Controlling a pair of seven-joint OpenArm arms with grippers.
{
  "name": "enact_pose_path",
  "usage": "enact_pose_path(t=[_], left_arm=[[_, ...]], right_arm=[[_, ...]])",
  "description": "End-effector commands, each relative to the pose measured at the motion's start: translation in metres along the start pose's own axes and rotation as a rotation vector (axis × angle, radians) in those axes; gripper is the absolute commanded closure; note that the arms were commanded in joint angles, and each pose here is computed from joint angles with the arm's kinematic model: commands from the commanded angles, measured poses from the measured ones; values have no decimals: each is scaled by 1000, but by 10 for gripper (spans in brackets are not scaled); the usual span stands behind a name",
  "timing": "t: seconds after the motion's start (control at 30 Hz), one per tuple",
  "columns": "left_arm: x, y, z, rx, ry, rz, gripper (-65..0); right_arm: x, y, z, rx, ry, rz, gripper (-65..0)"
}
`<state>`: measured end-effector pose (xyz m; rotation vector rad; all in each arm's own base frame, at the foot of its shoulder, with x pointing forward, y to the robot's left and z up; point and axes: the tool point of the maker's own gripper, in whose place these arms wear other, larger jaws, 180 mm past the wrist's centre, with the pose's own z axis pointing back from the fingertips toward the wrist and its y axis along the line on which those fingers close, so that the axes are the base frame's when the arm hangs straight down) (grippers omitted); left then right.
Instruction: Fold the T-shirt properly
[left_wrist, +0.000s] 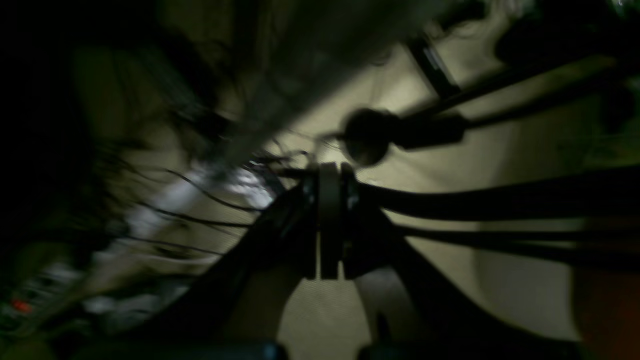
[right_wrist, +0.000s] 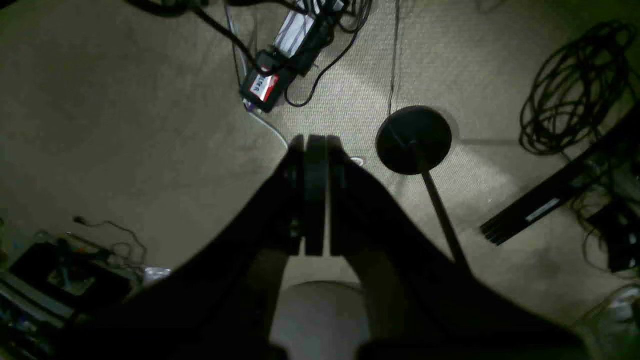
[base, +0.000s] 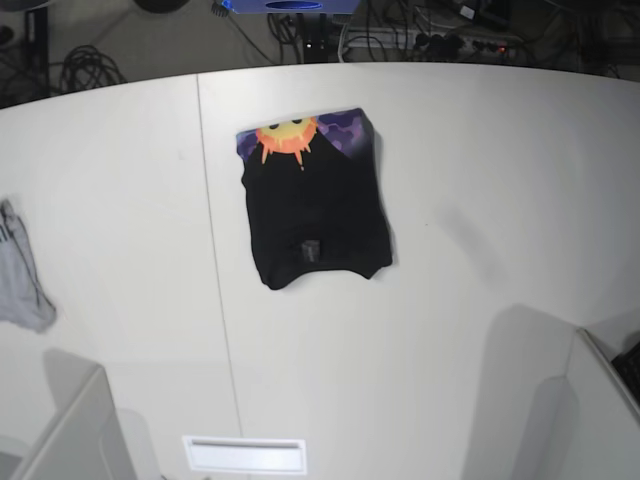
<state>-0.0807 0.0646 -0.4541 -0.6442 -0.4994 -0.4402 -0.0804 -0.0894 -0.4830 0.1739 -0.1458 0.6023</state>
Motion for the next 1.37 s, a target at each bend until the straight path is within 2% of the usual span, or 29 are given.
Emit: enact_pose_path(t=[0.0,0.1,0.17,0.3,0.37,0.43,0.5,0.63,0.73,0.93,1.03,1.23,1.33], left_arm=[[-8,-2,0,4,-1,38,0],[-40,1,-12,1,68,86,0],[-57,4,-20,-1,112,105,0],[-87,23,-35,16,195,132,0],[-101,38,-42,35,232,148,0],[-109,44,-49,45,219,187,0],[-120,50,-53,63,212,237,0],[-144,77,-50,116,284,320,0],[-132,101,-55,158,266,330,0],[-98,128,-79,151,237,264,0],[-95,130,-81,151,233,259,0],[-105,111,-80,130,241,276,0],[-96,113,-86,124,217,261,0]], right_arm=[[-6,9,-2,24,13,7,0],[-15,13,-21,38,54,37,0],[-20,15,-35,48,85,20,0],[-40,14,-64,82,172,-112,0],[-43,13,-78,92,174,-191,0],[-48,14,-89,93,174,-247,0],[-58,17,-102,85,186,-286,0],[-85,17,-129,43,236,-324,0],[-92,1,-146,-17,223,-333,0],[-82,-32,-151,-101,120,-330,0],[-81,-41,-151,-114,119,-327,0],[-77,-39,-153,-111,108,-328,0],[-59,-38,-158,-105,78,-331,0]])
